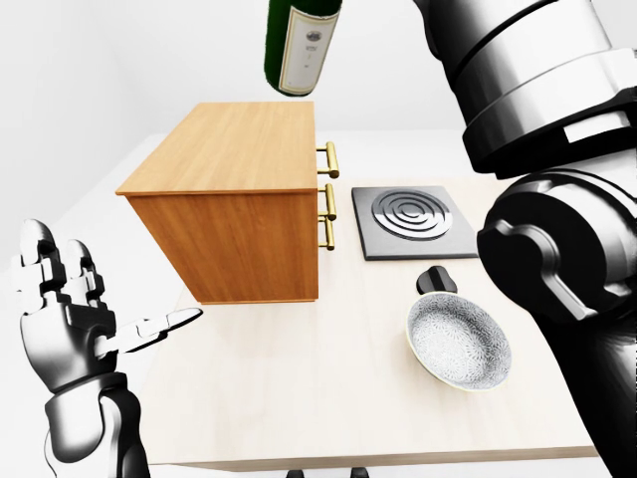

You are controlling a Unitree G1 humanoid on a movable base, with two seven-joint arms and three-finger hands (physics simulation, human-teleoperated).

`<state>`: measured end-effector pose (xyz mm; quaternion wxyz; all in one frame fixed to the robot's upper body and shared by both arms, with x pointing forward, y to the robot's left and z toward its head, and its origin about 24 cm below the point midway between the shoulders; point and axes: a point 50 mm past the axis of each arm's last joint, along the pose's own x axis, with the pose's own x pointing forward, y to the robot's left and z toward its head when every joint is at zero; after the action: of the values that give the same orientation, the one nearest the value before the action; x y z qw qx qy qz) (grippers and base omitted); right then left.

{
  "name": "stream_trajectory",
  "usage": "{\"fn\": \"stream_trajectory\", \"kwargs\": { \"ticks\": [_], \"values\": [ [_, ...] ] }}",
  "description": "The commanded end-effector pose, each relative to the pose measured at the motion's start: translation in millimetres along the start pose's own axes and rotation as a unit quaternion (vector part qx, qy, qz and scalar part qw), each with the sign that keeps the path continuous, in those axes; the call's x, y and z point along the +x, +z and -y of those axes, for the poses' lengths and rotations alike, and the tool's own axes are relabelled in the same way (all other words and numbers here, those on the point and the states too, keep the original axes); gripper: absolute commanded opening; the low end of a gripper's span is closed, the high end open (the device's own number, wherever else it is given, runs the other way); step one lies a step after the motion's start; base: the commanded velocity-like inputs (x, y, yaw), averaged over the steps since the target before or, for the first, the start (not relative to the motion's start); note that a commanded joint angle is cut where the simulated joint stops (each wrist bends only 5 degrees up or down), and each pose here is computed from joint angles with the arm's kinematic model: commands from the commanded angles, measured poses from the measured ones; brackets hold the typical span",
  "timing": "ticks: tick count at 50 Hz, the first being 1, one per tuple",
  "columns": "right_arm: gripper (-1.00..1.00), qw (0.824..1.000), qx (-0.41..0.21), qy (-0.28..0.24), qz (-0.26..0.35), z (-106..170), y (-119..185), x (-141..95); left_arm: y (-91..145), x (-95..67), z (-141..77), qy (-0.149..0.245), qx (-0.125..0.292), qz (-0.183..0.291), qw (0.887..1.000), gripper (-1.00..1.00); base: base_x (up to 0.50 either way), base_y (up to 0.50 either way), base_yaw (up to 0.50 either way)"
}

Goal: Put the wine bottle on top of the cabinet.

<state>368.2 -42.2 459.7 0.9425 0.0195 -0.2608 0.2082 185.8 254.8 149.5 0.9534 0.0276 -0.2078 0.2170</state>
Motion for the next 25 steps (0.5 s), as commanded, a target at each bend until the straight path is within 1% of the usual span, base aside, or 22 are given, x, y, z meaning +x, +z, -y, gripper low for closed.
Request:
{"fn": "stream_trajectory", "kwargs": {
  "ticks": [1, 12, 25],
  "values": [
    [-0.9, 1.0, 0.01, -0.024, 0.003, 0.1, -2.4, 0.2, -0.9, 0.1, -0.1, 0.0, 0.001, -0.002, 1.0, 1.0, 0.0, 0.0, 0.0],
    [-0.9, 1.0, -0.002, -0.008, -0.006, -5.2, -8.9, 0.7, 2.8, 0.1, -1.4, 0.001, 0.0, 0.006, 1.0, 1.0, 0.0, 0.0, 0.0],
    [-0.9, 1.0, -0.005, 0.0, -0.022, -7.6, -22.0, 0.3, 0.3, -0.1, -1.7, 0.002, 0.001, 0.0, 1.0, 1.0, 0.0, 0.0, 0.0]
  ]
}}
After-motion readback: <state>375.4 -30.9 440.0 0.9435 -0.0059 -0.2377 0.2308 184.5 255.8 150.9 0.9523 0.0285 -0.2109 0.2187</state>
